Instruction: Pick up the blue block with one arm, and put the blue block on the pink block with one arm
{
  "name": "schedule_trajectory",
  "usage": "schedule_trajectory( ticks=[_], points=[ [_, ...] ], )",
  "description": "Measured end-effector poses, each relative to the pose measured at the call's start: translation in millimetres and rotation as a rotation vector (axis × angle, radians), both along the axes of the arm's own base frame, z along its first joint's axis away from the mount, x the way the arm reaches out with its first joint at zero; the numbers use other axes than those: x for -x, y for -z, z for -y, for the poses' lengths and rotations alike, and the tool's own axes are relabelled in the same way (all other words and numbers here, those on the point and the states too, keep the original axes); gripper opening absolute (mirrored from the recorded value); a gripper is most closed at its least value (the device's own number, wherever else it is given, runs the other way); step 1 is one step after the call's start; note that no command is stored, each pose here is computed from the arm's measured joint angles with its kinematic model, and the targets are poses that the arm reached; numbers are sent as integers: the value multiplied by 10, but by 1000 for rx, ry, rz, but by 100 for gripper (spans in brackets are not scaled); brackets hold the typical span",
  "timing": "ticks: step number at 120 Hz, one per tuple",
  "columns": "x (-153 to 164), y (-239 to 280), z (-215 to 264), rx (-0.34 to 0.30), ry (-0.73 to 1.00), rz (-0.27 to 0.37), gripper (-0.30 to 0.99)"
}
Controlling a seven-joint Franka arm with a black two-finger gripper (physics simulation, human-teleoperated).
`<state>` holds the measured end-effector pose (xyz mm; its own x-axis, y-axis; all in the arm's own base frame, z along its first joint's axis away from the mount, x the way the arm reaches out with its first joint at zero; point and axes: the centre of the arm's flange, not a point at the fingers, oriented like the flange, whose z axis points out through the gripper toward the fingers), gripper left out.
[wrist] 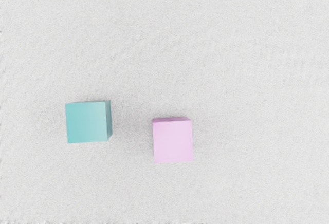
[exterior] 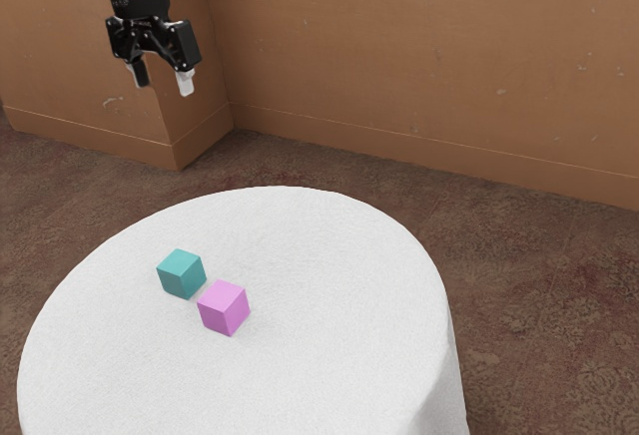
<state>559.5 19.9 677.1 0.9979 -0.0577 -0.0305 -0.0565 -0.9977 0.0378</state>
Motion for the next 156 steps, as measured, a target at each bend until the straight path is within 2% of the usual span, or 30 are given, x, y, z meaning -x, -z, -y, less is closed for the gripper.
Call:
schedule_trajectory(
  ticks=[28, 40, 51, 71, 95, 111, 122, 128, 136, 156],
  points=[
    [7, -40, -17, -8, -48, -2, 69],
    [276, -792, 96, -7, -39, 141, 69],
    [420, -1007, 441, -1, 20, 175, 69],
    [409, -875, 900, -3, 115, 128, 69],
    [206, -615, 170, -23, 20, 73, 69],
    [199, -361, 166, -60, 39, 26, 69],
    [733, 49, 223, -101, 59, -12, 69],
    [853, 273, 120, -112, 44, -15, 69],
    [802, 533, -33, -118, 24, -11, 69],
    [447, 1464, -533, -102, -32, -61, 69]
  ],
)
